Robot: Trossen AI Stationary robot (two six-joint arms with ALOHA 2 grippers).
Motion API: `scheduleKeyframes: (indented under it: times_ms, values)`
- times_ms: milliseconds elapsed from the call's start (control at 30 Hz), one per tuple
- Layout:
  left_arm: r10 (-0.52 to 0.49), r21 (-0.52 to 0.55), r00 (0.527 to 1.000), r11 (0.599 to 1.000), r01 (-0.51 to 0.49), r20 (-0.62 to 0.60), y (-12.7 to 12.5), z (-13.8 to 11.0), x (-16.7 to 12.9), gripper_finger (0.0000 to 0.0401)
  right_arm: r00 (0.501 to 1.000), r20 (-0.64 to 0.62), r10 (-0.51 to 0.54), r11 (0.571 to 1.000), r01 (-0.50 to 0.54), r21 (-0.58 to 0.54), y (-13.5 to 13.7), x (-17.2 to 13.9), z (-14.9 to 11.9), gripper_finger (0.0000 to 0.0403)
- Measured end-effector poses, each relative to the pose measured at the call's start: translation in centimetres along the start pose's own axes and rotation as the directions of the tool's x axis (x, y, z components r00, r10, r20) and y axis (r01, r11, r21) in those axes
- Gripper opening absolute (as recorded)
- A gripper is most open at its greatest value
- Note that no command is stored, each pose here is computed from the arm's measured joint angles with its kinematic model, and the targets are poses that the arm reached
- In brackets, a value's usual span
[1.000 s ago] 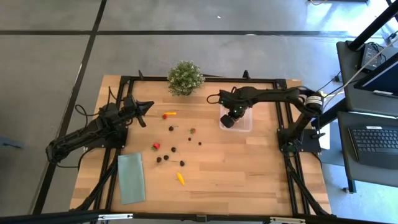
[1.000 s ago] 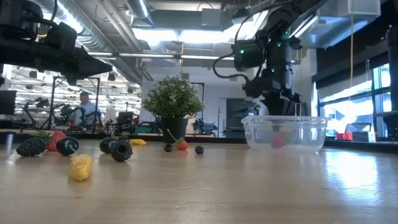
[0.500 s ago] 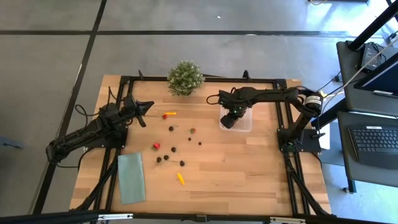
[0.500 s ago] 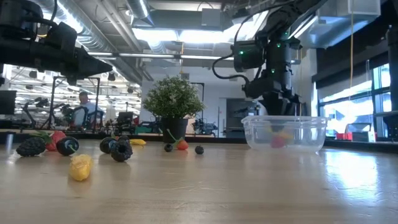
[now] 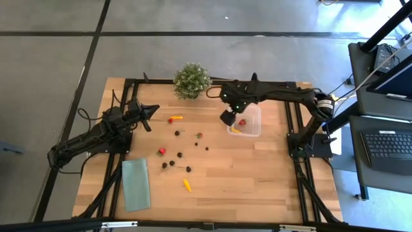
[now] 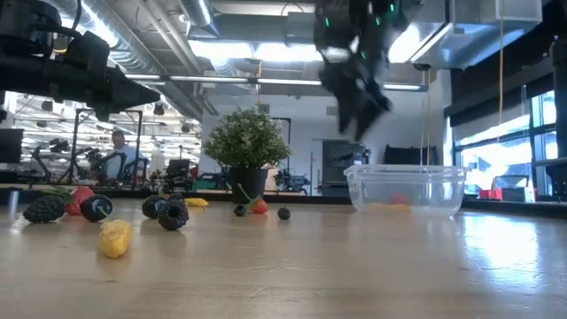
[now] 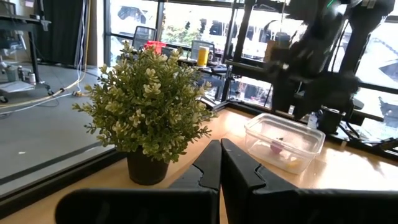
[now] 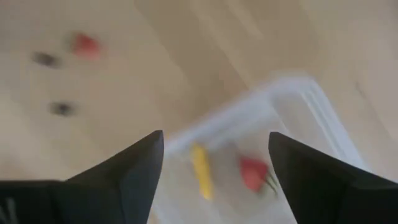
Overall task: Pick and placing Produce into tupperware
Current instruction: Put the right blueberry into the transparent bin
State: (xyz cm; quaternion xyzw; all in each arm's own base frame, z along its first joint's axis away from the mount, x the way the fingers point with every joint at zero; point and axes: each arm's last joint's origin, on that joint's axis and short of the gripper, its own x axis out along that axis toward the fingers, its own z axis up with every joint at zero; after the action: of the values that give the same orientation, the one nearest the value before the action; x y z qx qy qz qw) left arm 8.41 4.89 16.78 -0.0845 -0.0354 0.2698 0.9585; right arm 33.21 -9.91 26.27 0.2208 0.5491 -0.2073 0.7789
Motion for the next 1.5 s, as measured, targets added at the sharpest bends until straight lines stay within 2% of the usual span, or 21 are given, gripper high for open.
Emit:
scheduleKeyframes:
  times_ms: [100, 167, 300, 433, 633, 900, 1067, 1367, 1500]
  values:
    - [0.000, 0.000, 1.000, 1.000, 0.000, 0.000, 0.0, 0.0, 0.0, 0.0000, 0.991, 0.116, 0.073, 0.996, -0.067, -0.057, 2.2, -1.7, 1.1, 0.0292]
    - [0.000, 0.000, 1.000, 1.000, 0.000, 0.000, 0.0, 0.0, 0.0, 0.0000, 0.973, 0.194, 0.127, 0.986, -0.101, -0.136, 3.9, -2.4, 1.6, 0.0292]
    - [0.000, 0.000, 1.000, 1.000, 0.000, 0.000, 0.0, 0.0, 0.0, 0.0000, 0.925, 0.295, 0.239, 0.921, -0.120, -0.370, 7.9, -2.8, 1.2, 0.0292]
    - [0.000, 0.000, 1.000, 1.000, 0.000, 0.000, 0.0, 0.0, 0.0, 0.0000, 0.909, 0.284, 0.306, 0.848, -0.126, -0.514, 11.4, -1.8, 0.1, 0.0282]
    - [0.000, 0.000, 1.000, 1.000, 0.000, 0.000, 0.0, 0.0, 0.0, 0.0000, 0.935, 0.195, 0.295, 0.759, -0.105, -0.642, 14.2, 1.8, -1.3, 0.0250]
    - [0.000, 0.000, 1.000, 1.000, 0.000, 0.000, 0.0, 0.0, 0.0, 0.0000, 0.979, 0.059, 0.197, 0.738, -0.109, -0.666, 14.9, 8.2, -2.2, 0.0231]
    - [0.000, 0.000, 1.000, 1.000, 0.000, -0.001, 0.0, 0.0, 0.0, 0.0000, 0.987, 0.004, 0.159, 0.721, -0.114, -0.683, 15.0, 10.8, -2.8, 0.0231]
    - [0.000, 0.000, 1.000, 1.000, 0.000, -0.001, 0.0, 0.0, 0.0, 0.0000, 0.992, -0.049, 0.119, 0.712, -0.120, -0.692, 15.2, 13.0, -3.5, 0.0231]
    - [0.000, 0.000, 1.000, 1.000, 0.000, -0.001, 0.0, 0.0, 0.0, 0.0000, 0.996, -0.045, 0.076, 0.721, -0.086, -0.687, 15.0, 13.6, -3.7, 0.0231]
